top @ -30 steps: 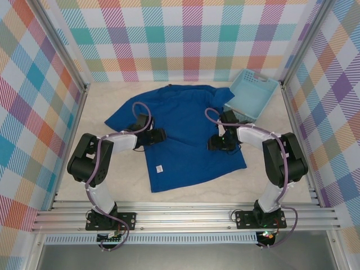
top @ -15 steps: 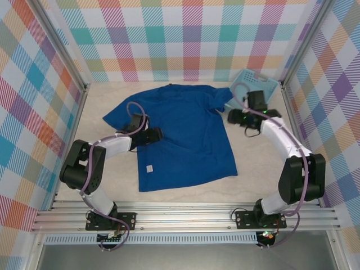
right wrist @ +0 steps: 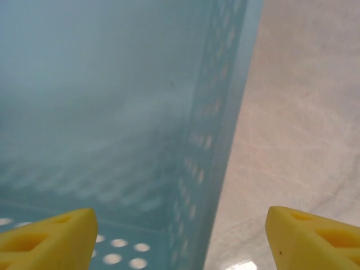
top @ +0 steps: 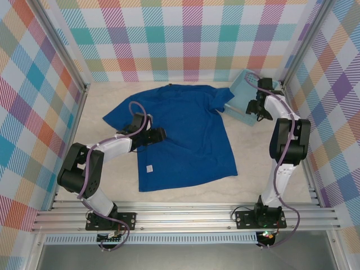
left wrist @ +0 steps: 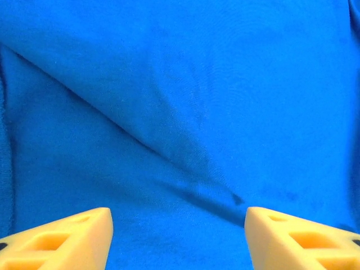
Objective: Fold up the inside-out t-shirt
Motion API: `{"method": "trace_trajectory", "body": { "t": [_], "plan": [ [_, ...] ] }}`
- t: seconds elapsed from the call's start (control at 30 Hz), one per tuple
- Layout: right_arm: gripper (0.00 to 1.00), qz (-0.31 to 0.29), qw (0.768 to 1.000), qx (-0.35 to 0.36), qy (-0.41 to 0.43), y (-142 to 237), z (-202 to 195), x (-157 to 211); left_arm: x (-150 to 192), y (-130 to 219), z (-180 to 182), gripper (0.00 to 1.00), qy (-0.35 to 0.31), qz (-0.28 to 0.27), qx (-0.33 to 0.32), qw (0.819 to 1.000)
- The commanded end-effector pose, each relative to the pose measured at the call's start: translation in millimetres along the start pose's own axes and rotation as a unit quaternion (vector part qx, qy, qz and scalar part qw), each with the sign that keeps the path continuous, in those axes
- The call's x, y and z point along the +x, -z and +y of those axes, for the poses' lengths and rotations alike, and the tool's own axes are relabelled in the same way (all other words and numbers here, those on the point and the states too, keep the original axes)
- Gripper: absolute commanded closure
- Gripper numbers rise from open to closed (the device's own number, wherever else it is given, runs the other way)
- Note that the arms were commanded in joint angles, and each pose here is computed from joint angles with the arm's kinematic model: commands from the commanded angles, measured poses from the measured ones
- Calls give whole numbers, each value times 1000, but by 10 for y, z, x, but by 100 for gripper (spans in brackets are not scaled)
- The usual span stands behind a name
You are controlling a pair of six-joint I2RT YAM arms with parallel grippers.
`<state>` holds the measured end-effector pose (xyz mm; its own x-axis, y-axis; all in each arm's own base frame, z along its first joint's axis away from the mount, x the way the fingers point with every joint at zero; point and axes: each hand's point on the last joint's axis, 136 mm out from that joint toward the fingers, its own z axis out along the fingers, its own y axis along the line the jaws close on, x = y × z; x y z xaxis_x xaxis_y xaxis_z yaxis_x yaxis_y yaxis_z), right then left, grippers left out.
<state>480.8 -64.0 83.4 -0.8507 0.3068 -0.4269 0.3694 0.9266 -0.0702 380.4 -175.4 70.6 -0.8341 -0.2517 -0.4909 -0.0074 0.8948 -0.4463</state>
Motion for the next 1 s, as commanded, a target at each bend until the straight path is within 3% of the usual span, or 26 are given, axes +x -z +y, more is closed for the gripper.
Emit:
{"method": "trace_trajectory", "body": {
  "t": [0.0,0.13,0.3,0.43,0.63,0.8,0.97],
  "plan": [
    [24,11,998,62,-22,119,-610,-65,19,50,-56,36,-14,5,3,1000],
    [27,4,988,151,-29,184,-1183,-186,81,-10,21,36,-12,11,-9,1000],
    [29,-26,986,160,-37,364,-1246,-334,82,-26,33,36,-12,12,-12,1000],
    [27,-60,993,99,-17,622,-824,-358,76,-16,33,36,-13,12,-14,1000],
    [21,-109,985,-67,120,881,523,-39,37,32,-17,36,-12,6,-6,1000],
    [23,-69,987,-53,135,487,660,-103,48,39,-43,36,-14,10,-2,1000],
    [35,-54,990,-12,133,109,565,-303,87,49,-45,36,-15,17,-2,1000]
  ]
}}
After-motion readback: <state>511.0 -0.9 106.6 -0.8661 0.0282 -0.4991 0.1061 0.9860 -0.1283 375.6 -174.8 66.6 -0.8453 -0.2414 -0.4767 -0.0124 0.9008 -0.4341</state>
